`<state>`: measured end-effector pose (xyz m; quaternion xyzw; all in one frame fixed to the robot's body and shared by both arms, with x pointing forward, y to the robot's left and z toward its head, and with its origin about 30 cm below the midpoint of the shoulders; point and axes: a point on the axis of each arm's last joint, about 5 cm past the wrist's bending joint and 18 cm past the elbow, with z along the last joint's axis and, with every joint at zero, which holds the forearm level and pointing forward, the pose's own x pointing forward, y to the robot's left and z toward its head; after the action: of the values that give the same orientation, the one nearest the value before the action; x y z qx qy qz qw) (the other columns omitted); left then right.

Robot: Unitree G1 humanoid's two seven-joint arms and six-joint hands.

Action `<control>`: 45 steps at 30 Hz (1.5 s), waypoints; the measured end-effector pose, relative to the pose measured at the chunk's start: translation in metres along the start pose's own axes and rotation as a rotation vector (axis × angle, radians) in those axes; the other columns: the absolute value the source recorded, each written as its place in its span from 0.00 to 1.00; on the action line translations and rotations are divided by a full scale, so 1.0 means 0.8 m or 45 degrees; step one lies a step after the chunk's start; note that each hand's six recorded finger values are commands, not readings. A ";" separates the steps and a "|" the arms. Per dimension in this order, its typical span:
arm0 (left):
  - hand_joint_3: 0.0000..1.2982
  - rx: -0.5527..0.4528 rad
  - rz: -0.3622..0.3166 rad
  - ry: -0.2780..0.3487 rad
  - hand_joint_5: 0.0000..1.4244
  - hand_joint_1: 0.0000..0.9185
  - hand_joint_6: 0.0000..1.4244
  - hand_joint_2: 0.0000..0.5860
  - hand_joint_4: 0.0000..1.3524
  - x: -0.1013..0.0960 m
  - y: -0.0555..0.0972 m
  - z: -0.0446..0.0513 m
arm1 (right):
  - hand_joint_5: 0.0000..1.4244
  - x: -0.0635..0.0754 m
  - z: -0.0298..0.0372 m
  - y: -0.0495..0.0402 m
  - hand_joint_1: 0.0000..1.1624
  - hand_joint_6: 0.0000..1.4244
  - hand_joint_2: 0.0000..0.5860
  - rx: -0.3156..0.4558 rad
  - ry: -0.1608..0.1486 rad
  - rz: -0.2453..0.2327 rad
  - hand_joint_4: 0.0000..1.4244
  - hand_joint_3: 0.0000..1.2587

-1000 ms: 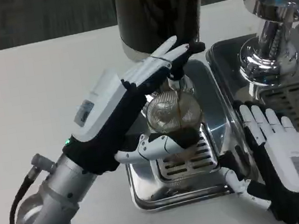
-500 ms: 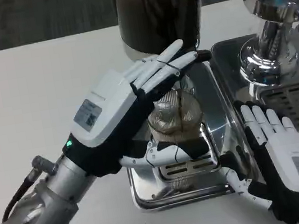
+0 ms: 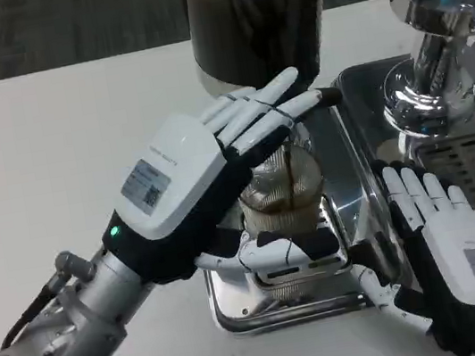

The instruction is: Grasp the cup under the faucet to collect the drink, then remove the cup.

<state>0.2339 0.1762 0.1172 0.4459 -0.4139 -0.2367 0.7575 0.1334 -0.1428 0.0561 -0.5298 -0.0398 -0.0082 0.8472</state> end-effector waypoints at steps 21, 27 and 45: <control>0.16 -0.004 0.004 0.006 0.20 0.00 0.15 0.28 0.05 -0.001 -0.001 0.003 | 0.00 0.035 -0.0075 -0.015 0.41 0.02 0.44 0.372 -0.080 0.083 0.00 0.00; 0.16 -0.002 0.005 0.009 0.20 0.00 0.15 0.28 0.05 -0.002 0.000 0.003 | 0.00 0.045 -0.0079 -0.016 0.42 0.00 0.40 0.415 -0.102 0.145 0.00 0.00; 0.17 0.003 0.001 0.012 0.20 0.00 0.15 0.30 0.05 -0.004 0.002 0.003 | 0.00 0.063 -0.0055 -0.016 0.43 0.00 0.38 0.414 -0.146 0.206 0.00 0.00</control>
<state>0.2302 0.1783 0.1182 0.4477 -0.4109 -0.2338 0.7590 0.1835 -0.1509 0.0692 -0.3871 -0.0463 0.0966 0.9158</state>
